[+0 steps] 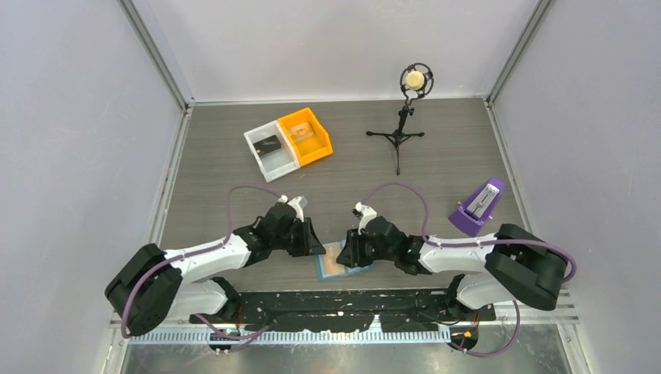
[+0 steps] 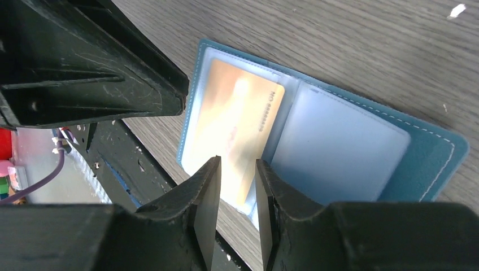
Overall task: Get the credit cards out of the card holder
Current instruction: Remove the credit card from the card holder.
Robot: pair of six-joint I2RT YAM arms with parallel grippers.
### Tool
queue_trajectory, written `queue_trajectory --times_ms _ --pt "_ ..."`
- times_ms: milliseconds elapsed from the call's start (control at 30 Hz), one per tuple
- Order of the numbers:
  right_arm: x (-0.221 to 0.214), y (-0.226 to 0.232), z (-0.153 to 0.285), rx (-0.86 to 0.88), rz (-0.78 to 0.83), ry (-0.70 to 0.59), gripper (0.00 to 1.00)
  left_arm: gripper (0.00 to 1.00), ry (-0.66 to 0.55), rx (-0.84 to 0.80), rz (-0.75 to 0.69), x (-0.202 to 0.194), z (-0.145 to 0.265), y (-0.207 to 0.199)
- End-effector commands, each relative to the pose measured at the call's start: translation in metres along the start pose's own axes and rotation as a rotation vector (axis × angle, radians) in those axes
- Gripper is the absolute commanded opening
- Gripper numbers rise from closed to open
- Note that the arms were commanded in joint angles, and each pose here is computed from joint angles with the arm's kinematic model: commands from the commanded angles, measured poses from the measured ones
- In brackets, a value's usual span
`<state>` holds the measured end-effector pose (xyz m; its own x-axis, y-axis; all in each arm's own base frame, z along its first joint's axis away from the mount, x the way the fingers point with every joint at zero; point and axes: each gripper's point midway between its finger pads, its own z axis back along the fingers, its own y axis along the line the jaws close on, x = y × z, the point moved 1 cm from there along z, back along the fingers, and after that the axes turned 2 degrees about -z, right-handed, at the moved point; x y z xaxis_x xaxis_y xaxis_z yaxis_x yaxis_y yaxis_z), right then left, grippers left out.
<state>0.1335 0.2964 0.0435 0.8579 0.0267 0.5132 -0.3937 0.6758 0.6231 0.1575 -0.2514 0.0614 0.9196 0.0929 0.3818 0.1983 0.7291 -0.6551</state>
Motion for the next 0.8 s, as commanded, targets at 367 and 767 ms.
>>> queue_trajectory --times_ms 367,767 --pt "0.006 -0.015 -0.003 -0.020 -0.059 -0.033 0.42 0.12 0.035 0.003 0.006 -0.013 -0.021 0.009" --pt "0.028 -0.006 0.012 -0.099 0.030 -0.070 0.60 0.37 -0.068 0.034 -0.025 0.010 0.013 -0.005"
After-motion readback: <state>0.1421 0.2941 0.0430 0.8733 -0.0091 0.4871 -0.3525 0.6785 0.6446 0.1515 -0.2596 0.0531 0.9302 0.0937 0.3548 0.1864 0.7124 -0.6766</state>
